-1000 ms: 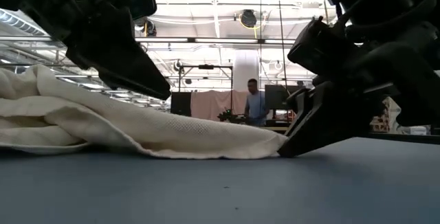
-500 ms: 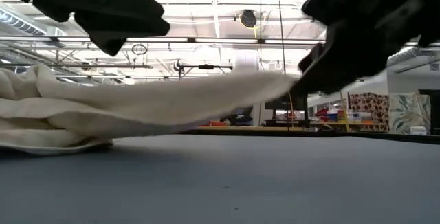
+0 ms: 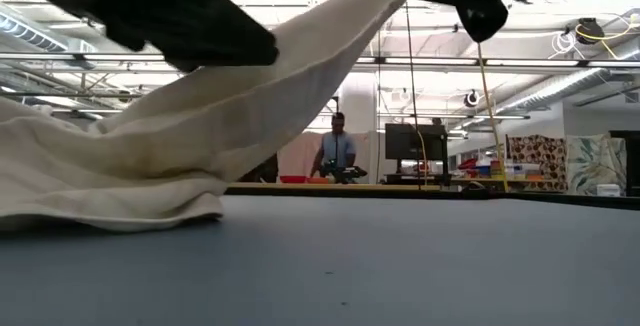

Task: Roll towel into tight, uniform cylinder
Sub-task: Roll the white towel

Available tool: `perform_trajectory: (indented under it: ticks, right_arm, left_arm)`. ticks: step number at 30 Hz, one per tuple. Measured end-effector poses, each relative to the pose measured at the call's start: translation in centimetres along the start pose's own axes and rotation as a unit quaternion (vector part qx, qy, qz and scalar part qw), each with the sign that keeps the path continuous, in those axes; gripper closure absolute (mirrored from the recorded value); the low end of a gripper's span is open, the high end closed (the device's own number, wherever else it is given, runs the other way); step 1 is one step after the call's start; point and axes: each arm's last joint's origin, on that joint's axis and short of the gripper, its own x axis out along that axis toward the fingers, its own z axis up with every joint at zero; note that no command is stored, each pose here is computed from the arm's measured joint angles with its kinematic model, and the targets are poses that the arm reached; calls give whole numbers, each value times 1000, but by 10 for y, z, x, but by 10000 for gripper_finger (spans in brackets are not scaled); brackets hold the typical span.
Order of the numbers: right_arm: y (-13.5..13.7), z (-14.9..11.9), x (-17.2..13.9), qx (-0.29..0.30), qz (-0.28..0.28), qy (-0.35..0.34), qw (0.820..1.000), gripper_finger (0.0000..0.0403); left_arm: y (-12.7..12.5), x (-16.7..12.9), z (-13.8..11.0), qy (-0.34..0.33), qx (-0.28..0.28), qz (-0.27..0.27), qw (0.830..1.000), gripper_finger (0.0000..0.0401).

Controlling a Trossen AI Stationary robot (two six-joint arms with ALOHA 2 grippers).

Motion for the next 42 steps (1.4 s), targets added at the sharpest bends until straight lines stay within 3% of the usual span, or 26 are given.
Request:
perform_trajectory:
  ticks: [5,9,13,16,18,21,26,30,33,40,42]
  right_arm:
    - [4,-4,14,5,-29,-31,999,390]
    - [8,-15,25,-2,-28,-25,999,390]
    - [10,-24,34,-6,-29,-20,999,389]
    - [10,-26,35,-9,-22,-14,1000,389]
    - [11,-26,35,-10,-5,-10,1000,389]
    - [13,-27,35,-19,23,-2,1000,389]
    - [15,-27,34,-22,38,2,999,389]
    - [19,-29,32,-25,44,5,999,389]
    - [22,-30,30,-30,49,10,998,389]
    - [26,-34,28,-37,54,20,998,389]
    - [28,-34,27,-38,57,21,997,389]
  left_arm:
    - [-4,6,31,-61,-13,-1,998,291]
    - [-10,8,58,-90,43,4,995,291]
    - [-3,14,72,-69,83,64,992,291]
    - [6,20,71,-44,82,83,992,290]
    - [14,26,67,-15,65,62,996,282]
    - [27,33,60,27,31,38,998,244]
    - [37,46,51,43,10,53,998,162]
    - [39,57,41,56,30,25,998,145]
    - [35,62,36,51,53,7,997,178]
    - [35,61,42,28,63,15,998,367]
    - [35,61,44,21,67,16,997,388]
